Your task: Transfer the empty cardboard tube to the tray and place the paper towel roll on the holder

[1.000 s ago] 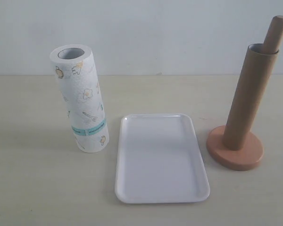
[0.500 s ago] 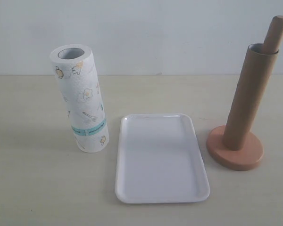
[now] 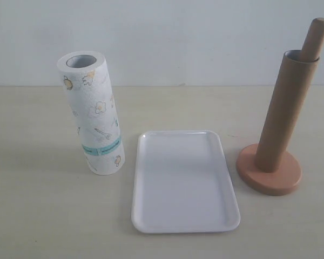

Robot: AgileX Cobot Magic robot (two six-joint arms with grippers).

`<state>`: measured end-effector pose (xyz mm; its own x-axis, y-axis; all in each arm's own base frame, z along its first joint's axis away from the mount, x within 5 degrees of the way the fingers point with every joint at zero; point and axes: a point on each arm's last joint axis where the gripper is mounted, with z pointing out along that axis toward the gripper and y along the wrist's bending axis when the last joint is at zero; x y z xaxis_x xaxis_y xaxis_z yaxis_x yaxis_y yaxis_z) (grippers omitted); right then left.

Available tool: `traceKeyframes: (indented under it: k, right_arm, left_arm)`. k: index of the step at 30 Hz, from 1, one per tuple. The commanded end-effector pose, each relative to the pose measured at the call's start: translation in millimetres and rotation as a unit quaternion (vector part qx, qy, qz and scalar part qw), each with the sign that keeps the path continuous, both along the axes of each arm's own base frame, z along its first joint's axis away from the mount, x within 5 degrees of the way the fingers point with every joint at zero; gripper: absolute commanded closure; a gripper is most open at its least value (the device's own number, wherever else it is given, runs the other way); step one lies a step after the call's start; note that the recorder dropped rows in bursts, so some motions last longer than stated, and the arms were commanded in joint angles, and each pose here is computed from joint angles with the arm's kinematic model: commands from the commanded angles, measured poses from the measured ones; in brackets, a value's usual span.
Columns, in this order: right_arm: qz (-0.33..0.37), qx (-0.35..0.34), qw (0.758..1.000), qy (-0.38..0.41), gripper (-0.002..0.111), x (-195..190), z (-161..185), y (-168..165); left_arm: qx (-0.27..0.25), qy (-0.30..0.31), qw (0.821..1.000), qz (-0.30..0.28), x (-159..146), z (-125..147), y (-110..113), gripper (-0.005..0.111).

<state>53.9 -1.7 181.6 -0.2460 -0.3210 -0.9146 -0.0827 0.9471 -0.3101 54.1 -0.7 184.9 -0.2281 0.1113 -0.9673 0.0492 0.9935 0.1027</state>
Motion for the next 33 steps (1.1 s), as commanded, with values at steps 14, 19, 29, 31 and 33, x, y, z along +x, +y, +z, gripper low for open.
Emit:
traceKeyframes:
  k: [14,19,29,31,33]
  right_arm:
    - [0.005,0.243,0.954,-0.176,0.104,2.0,34.0,4.2]
    - [0.012,0.226,0.944,-0.241,0.104,-1.3,52.3,2.6]
    - [0.012,0.224,0.96,-0.166,0.104,12.0,113.5,6.2]
    - [0.013,0.225,0.956,-0.188,0.104,13.6,119.5,5.5]
    - [0.015,0.227,0.948,-0.222,0.104,12.9,125.8,4.5]
  left_arm:
    - [-0.005,-0.003,1.0,0.001,0.0,-0.1,-0.1,0.103]
    - [-0.005,-0.003,1.0,0.001,0.0,-0.1,-0.1,0.103]
    - [-0.005,-0.003,1.0,0.001,0.0,-0.1,-0.1,0.103]
    - [-0.005,-0.003,1.0,0.001,0.0,-0.1,-0.1,0.103]
    - [-0.005,-0.003,1.0,0.001,0.0,-0.1,-0.1,0.103]
